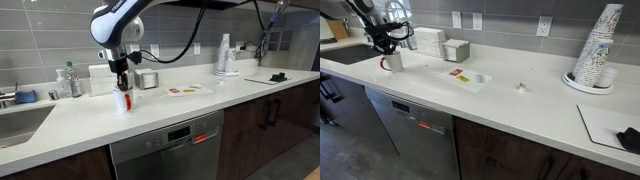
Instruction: Put the paper inside the mug
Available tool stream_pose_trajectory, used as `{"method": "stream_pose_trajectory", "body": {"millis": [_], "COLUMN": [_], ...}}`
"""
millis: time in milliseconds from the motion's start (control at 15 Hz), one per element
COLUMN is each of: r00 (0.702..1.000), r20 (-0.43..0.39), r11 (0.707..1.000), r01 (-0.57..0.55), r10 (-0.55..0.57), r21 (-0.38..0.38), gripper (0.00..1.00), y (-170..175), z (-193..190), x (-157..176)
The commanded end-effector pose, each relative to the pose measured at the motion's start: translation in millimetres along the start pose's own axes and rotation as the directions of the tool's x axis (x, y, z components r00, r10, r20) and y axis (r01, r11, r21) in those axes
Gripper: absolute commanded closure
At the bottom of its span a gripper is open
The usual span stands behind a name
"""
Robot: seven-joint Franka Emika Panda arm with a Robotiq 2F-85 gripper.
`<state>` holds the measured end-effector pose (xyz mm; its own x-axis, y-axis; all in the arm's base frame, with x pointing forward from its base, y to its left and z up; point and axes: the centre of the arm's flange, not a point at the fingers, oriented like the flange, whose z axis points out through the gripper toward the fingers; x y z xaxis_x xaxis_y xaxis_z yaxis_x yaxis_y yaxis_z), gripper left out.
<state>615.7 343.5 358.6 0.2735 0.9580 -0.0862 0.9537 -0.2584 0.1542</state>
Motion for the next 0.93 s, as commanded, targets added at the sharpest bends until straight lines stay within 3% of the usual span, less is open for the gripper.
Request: {"method": "stream_pose_trajectory", "body": {"millis": [0, 867], "r00": [0.999, 0.986], "r20": [-0.046, -0.131], "r11": [1.0, 0.995], "r01": [-0.027, -0.1], "r10": [0.027, 0.101], "r21": [-0.003, 0.016], "gripper": [1.0, 1.0], "y": [4.7, 14.0], "z": [-8.4, -48.9], "x": [-8.9, -20.2]}}
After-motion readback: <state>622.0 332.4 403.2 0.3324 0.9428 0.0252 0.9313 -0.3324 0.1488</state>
